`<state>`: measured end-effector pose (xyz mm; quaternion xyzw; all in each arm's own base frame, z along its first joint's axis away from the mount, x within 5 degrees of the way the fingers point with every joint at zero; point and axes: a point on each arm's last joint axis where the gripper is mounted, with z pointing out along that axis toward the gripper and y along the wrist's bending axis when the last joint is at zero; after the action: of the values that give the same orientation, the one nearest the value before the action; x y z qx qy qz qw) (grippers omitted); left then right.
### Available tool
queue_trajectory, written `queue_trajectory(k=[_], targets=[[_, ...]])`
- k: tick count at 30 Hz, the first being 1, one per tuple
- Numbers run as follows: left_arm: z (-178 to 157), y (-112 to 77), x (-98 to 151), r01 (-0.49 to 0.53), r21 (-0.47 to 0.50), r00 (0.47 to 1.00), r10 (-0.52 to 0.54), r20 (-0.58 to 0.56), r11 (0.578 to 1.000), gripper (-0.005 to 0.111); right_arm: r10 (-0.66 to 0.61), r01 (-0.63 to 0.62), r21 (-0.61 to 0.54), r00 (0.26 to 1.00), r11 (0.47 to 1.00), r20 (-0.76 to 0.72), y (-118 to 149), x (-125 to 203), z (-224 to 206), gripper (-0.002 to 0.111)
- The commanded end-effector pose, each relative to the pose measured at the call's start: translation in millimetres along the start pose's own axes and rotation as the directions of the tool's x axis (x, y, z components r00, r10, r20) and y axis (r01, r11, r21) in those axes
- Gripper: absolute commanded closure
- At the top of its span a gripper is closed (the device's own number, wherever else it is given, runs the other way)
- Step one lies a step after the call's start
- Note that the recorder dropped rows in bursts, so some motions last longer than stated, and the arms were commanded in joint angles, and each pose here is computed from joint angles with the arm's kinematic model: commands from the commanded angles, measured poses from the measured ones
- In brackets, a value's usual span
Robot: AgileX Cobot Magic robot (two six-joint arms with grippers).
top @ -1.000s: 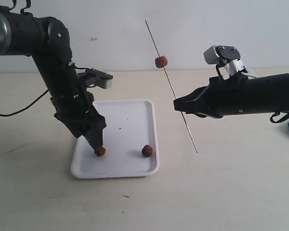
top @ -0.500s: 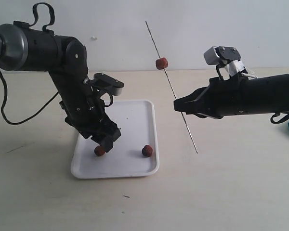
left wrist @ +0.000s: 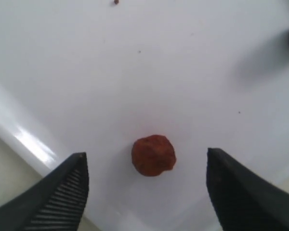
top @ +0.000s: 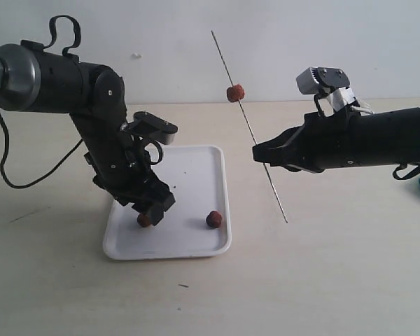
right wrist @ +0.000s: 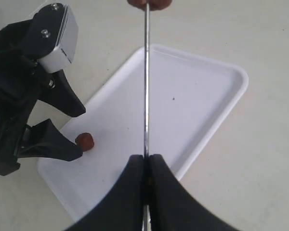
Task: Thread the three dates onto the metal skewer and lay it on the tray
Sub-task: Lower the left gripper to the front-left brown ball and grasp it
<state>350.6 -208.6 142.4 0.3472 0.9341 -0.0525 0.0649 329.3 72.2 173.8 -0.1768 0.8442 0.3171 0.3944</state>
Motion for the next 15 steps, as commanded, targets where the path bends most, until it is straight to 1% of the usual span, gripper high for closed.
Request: queue_trajectory(k=[1, 4, 9, 15], targets=[[-3.2, -8.3, -2.4, -0.008, 0.004, 1.000, 0.007, 0.024, 1.000, 0.042, -0.009, 0.009, -0.013, 1.000, 1.000, 0.016, 2.2, -2.2, -2.9, 0.108], [-3.0, -10.8, -2.8, -0.012, 0.005, 1.000, 0.011, 0.024, 1.000, 0.047, -0.009, 0.009, -0.033, 1.000, 0.999, 0.021, 4.1, -2.6, -2.9, 0.108], [-1.0, -11.7, -1.7, -0.011, 0.009, 1.000, 0.011, 0.008, 1.000, 0.047, -0.008, 0.009, -0.035, 1.000, 0.999, 0.022, 4.3, -2.7, -2.9, 0.108], [19.3, -10.1, 1.5, -0.012, 0.013, 0.999, 0.013, -0.047, 1.000, 0.047, -0.008, 0.009, -0.035, 1.000, 0.999, 0.022, 4.3, -2.7, -2.9, 0.108]])
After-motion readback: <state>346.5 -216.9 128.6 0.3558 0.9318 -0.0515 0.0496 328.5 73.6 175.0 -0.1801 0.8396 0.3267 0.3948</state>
